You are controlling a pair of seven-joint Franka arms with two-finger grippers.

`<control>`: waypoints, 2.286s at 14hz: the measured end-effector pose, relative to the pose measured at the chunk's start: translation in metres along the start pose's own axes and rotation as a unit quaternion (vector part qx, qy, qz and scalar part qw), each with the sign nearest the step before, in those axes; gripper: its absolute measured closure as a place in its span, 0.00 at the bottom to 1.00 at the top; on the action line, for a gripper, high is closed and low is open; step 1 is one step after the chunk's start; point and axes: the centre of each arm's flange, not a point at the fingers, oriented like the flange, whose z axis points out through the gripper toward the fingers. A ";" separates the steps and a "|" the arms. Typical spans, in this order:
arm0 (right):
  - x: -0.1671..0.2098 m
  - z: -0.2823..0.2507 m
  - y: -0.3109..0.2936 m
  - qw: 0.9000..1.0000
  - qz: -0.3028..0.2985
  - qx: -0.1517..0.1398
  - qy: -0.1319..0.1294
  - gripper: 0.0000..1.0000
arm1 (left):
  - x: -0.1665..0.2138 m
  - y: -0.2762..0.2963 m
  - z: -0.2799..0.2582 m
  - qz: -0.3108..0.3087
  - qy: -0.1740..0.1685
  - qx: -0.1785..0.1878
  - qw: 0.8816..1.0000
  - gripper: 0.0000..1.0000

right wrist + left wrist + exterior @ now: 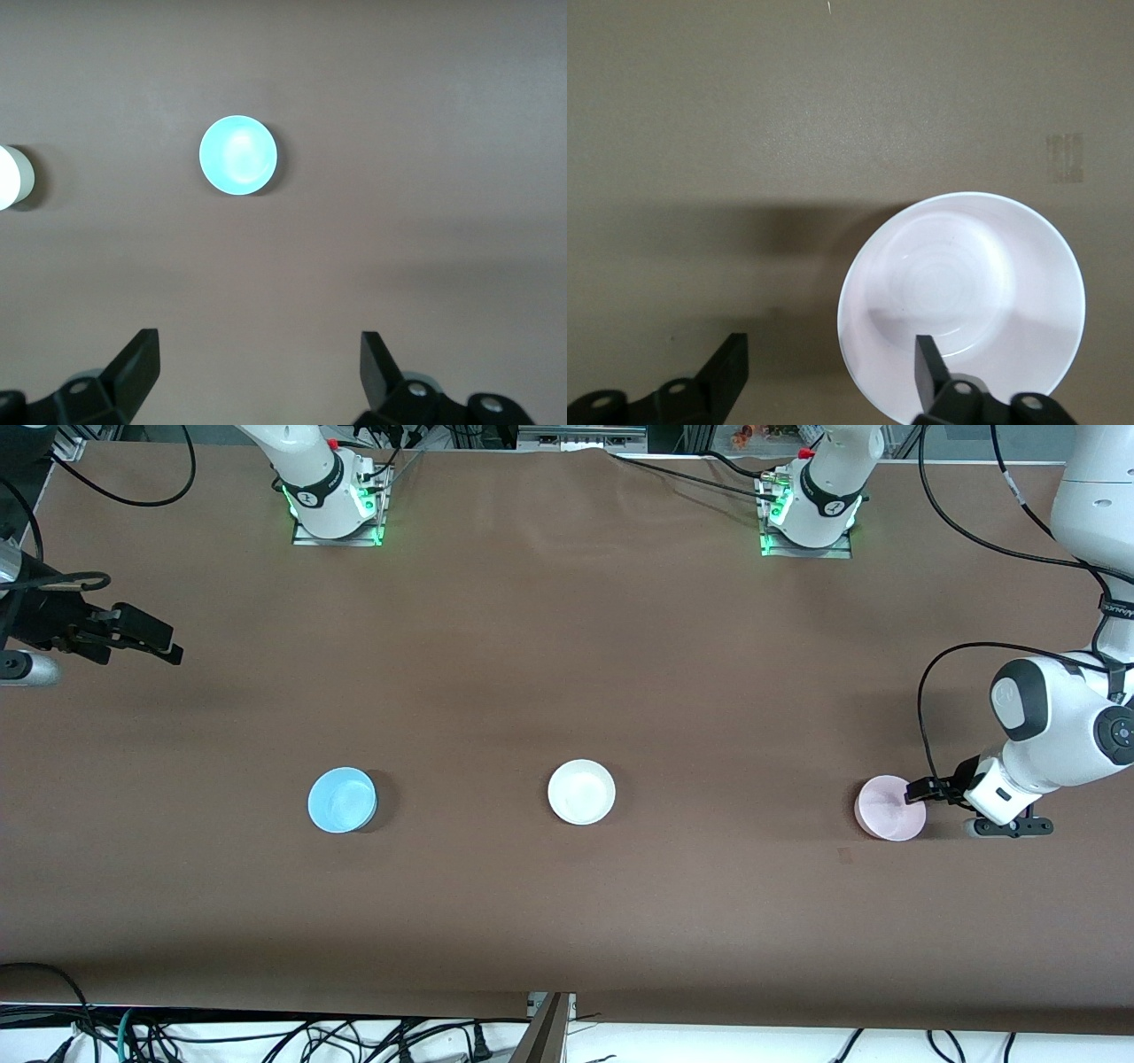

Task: Stack pink and blue bowls on white bowl
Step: 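Lower the left gripper onto the pink rim while the right gripper reaches out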

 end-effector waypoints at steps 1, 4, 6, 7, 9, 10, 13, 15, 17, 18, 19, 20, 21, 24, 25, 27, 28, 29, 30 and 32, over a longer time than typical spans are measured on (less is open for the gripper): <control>0.003 0.004 0.001 1.000 0.001 0.000 0.001 0.00 | 0.000 0.000 0.000 0.000 0.001 0.000 1.000 0.19; 0.014 0.017 -0.001 1.000 -0.001 -0.003 0.002 0.00 | -0.003 0.001 0.005 0.000 0.004 0.000 1.000 0.22; 0.015 0.020 -0.002 1.000 -0.002 -0.005 0.001 0.00 | -0.007 0.003 0.011 0.001 0.010 0.000 1.000 0.26; 0.016 0.019 -0.002 1.000 -0.004 -0.010 0.002 0.00 | -0.009 0.003 0.015 0.001 0.011 -0.001 1.000 0.30; 0.016 0.019 -0.003 1.000 -0.008 -0.021 0.004 0.00 | -0.012 0.004 0.018 0.002 0.010 -0.001 1.000 0.33; 0.016 0.019 -0.006 1.000 -0.011 -0.023 0.005 0.00 | -0.012 0.004 0.019 0.002 0.010 -0.001 1.000 0.34; 0.016 0.021 -0.012 1.000 -0.016 -0.025 0.003 0.00 | -0.012 0.004 0.018 0.001 0.012 -0.001 1.000 0.37; 0.015 0.025 -0.011 1.000 -0.016 -0.025 0.000 0.00 | -0.012 0.003 0.017 0.001 0.014 -0.001 1.000 0.38; 0.015 0.029 -0.011 1.000 -0.016 -0.025 -0.005 0.00 | -0.011 0.003 0.015 0.001 0.015 0.000 1.000 0.38; 0.013 0.031 -0.011 1.000 -0.016 -0.025 -0.006 0.00 | -0.011 0.003 0.013 0.001 0.017 0.000 1.000 0.40; 0.010 0.033 -0.011 1.000 -0.017 -0.024 -0.002 0.00 | -0.011 0.003 0.011 0.001 0.018 0.001 1.000 0.41; 0.005 0.035 -0.012 1.000 -0.018 -0.023 0.005 0.00 | -0.010 0.003 0.009 0.001 0.020 0.002 1.000 0.42; -0.001 0.038 -0.012 1.000 -0.019 -0.022 0.010 0.00 | -0.010 0.003 0.008 0.001 0.020 0.002 1.000 0.44; -0.022 0.044 -0.015 0.999 -0.024 -0.020 0.010 0.00 | -0.011 0.003 0.009 0.001 0.019 0.002 1.000 0.48; -0.028 0.046 -0.018 0.999 -0.027 -0.020 0.009 0.00 | -0.011 0.003 0.009 0.001 0.019 0.002 1.000 0.50; -0.035 0.055 -0.021 0.999 -0.031 -0.020 0.010 0.00 | -0.011 0.003 0.009 0.001 0.019 0.002 1.000 0.52; -0.033 0.058 -0.021 0.999 -0.032 -0.020 0.011 0.00 | -0.011 0.003 0.009 0.001 0.019 0.002 1.000 0.54; -0.030 0.060 -0.021 0.999 -0.031 -0.020 0.014 0.00 | -0.011 0.003 0.009 0.001 0.019 0.002 1.000 0.56; -0.025 0.064 -0.020 0.999 -0.030 -0.020 0.016 0.00 | -0.011 0.003 0.009 0.001 0.019 0.002 1.000 0.57; -0.010 0.074 -0.021 0.999 -0.029 -0.021 0.011 0.00 | -0.012 0.003 0.010 0.001 0.018 0.002 1.000 0.62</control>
